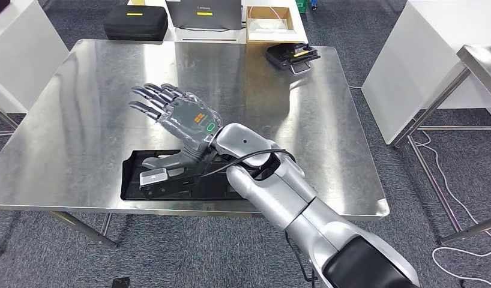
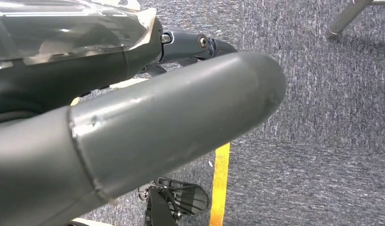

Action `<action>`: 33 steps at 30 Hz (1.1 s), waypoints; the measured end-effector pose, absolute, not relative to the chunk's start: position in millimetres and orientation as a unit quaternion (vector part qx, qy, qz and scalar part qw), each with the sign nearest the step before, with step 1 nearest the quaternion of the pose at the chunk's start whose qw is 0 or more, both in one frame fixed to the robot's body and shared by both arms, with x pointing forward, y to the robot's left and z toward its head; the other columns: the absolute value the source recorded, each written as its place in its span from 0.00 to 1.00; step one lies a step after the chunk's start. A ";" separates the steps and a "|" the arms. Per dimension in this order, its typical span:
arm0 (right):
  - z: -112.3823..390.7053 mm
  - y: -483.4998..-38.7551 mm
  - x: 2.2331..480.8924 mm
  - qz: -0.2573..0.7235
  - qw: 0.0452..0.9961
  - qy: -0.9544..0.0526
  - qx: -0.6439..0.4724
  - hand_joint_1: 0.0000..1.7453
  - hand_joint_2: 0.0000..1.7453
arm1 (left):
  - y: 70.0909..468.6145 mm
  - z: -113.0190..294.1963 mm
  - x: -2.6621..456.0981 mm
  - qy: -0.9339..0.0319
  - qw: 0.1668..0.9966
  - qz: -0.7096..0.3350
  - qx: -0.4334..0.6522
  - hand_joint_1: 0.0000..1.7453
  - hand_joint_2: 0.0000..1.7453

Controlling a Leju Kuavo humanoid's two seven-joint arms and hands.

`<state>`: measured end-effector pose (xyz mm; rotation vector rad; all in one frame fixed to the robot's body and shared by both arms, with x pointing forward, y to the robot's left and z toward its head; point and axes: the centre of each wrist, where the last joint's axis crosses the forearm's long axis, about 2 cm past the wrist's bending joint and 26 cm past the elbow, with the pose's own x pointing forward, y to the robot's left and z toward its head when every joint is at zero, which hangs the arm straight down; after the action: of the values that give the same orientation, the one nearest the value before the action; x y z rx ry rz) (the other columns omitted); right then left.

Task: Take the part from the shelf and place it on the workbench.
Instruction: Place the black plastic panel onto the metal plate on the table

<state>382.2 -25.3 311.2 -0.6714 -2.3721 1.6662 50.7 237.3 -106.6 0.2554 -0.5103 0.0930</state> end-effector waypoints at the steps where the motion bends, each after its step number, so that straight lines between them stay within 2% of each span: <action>1: 311.7 -24.0 381.6 0.559 0.081 -0.795 -0.223 0.00 0.00 | 237.3 -106.6 50.7 -0.250 0.959 0.046 0.128 0.00 0.00; 16: 309.7 -16.4 379.2 0.567 0.082 -0.791 -0.216 0.00 0.00 | 237.7 -106.7 50.0 -0.238 0.961 0.056 0.131 0.00 0.00; 33: 300.6 -27.2 382.6 0.574 0.076 -0.776 -0.251 0.00 0.00 | 237.3 -107.0 49.3 -0.233 0.964 0.052 0.116 0.00 0.00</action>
<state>382.6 -27.2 300.6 -0.7515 -2.3257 1.7209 49.3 237.3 -107.0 0.2355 -0.4712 0.1053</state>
